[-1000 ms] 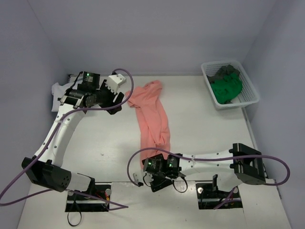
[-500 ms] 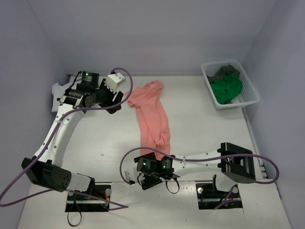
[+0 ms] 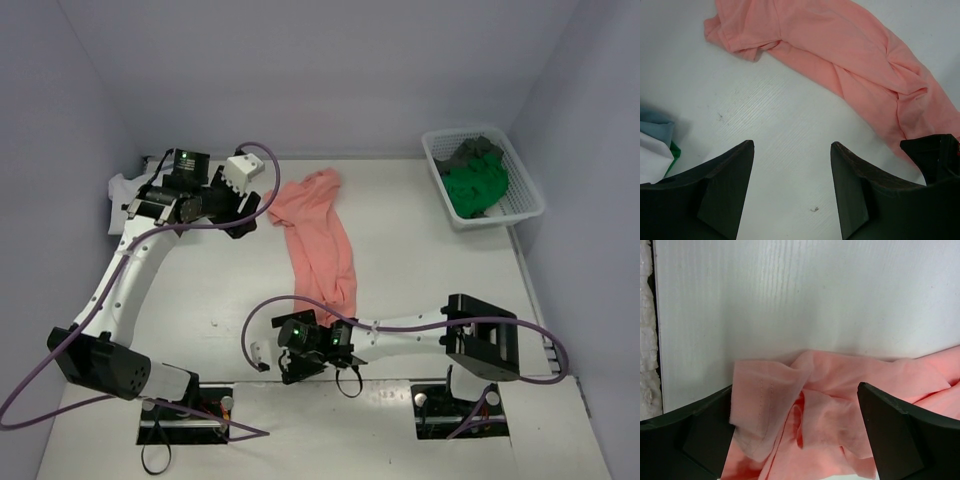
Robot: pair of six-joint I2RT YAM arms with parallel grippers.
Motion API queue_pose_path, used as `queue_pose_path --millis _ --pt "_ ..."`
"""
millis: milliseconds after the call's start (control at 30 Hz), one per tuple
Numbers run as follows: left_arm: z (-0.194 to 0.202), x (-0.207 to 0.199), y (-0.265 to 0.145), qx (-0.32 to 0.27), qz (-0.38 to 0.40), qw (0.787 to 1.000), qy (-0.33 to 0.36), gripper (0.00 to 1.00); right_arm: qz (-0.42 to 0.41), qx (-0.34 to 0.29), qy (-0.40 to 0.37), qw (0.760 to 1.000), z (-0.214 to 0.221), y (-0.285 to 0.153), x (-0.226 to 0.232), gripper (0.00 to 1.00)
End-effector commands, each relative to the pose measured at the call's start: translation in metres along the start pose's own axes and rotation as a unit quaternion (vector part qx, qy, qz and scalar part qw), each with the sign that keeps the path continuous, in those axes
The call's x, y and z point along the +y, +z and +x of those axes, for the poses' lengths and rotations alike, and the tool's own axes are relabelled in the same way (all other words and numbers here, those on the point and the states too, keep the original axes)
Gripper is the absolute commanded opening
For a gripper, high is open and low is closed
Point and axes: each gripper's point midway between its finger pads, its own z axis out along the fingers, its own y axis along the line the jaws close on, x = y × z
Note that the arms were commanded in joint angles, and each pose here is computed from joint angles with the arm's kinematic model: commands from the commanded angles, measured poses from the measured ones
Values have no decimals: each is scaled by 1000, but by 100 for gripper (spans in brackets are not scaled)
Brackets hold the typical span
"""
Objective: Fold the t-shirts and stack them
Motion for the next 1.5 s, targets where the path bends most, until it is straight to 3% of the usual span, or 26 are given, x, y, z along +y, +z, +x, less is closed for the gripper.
queue_pose_path --millis 0,333,433,500,700,1133,1467 --pt "-24 1 -13 -42 -4 999 12 57 -97 159 -14 982 95 9 57 96" --pt "-28 -4 -21 -48 1 999 12 57 -143 185 10 972 106 9 66 57" --pt "-29 -4 -21 -50 1 999 12 57 -148 182 15 972 105 7 64 35" --pt "-29 -3 -22 -49 1 999 12 57 -144 183 17 972 106 6 61 0" --pt "-32 -4 -25 -52 1 999 13 57 -115 132 25 984 79 -7 35 0" --pt "-34 0 -29 -56 -2 998 7 57 -57 -14 19 998 -5 -90 -31 0" --pt "-37 1 -35 -64 -2 998 2 57 -20 -27 0 999 -6 -104 -62 0"
